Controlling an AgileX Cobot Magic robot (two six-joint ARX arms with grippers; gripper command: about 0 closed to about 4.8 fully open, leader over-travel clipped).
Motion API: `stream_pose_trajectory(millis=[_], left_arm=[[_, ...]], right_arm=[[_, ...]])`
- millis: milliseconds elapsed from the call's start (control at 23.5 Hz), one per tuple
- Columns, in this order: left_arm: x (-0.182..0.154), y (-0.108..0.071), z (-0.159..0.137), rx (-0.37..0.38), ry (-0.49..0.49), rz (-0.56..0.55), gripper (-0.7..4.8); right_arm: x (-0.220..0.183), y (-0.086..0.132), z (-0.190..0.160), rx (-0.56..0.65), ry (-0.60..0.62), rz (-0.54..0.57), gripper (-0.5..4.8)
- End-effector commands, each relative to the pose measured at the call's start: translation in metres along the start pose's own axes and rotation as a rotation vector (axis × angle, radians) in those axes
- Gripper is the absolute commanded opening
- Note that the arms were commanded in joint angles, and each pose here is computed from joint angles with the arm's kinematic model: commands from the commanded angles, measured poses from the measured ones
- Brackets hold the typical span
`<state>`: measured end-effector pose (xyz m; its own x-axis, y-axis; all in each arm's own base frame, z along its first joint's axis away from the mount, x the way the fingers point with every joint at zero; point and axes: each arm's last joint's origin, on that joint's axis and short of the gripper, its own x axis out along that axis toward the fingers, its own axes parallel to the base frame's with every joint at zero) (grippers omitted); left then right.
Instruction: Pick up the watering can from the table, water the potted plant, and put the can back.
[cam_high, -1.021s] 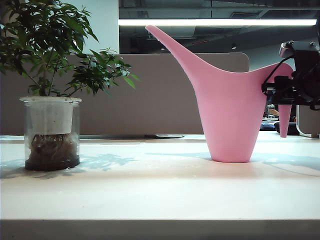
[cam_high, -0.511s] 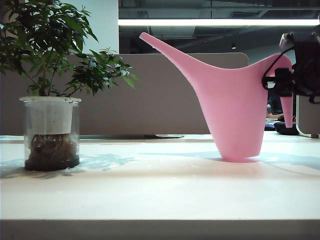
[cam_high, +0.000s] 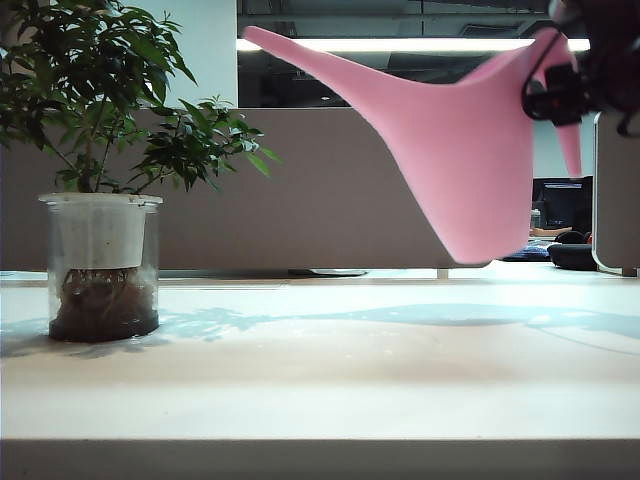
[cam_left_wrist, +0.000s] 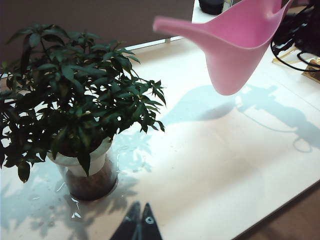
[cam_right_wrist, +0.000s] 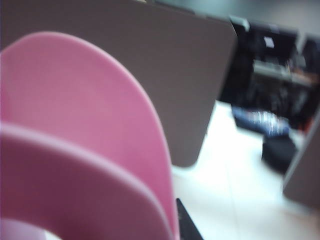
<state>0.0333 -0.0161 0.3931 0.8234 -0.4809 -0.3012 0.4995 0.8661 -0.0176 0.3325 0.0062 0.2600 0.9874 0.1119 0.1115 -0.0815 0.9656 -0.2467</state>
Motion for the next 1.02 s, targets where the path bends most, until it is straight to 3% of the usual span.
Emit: stream_pose_trajectory(millis=[43,255,340,511,1021], left_arm=[[-0.001,0.0,0.002,0.006,-0.012,-0.004,-0.05],[-0.001,0.0,0.002,0.006,-0.012,-0.004,-0.05],[-0.002,0.0,0.002,0.006,-0.012,-0.004,-0.05],[-0.001,0.0,0.002,0.003,-0.012,-0.004,-0.05],[-0.002,0.0,0.002,0.0,-0.012,-0.004,-0.05]], right_arm=[[-0.001,0.003,0.029,-0.136,-0.131,0.001,1.44],[-0.002,0.015,0.056,-0.189,-0.214,0.022,1.44],[0.003,0.028,0.076,-0.286,-0.257,0.046,1.44],[0.008,0.045,0.097,-0.371,-0.24,0.047,1.44],[0.01,0.053,0.114,-0.48,-0.292,0.023,1.17]])
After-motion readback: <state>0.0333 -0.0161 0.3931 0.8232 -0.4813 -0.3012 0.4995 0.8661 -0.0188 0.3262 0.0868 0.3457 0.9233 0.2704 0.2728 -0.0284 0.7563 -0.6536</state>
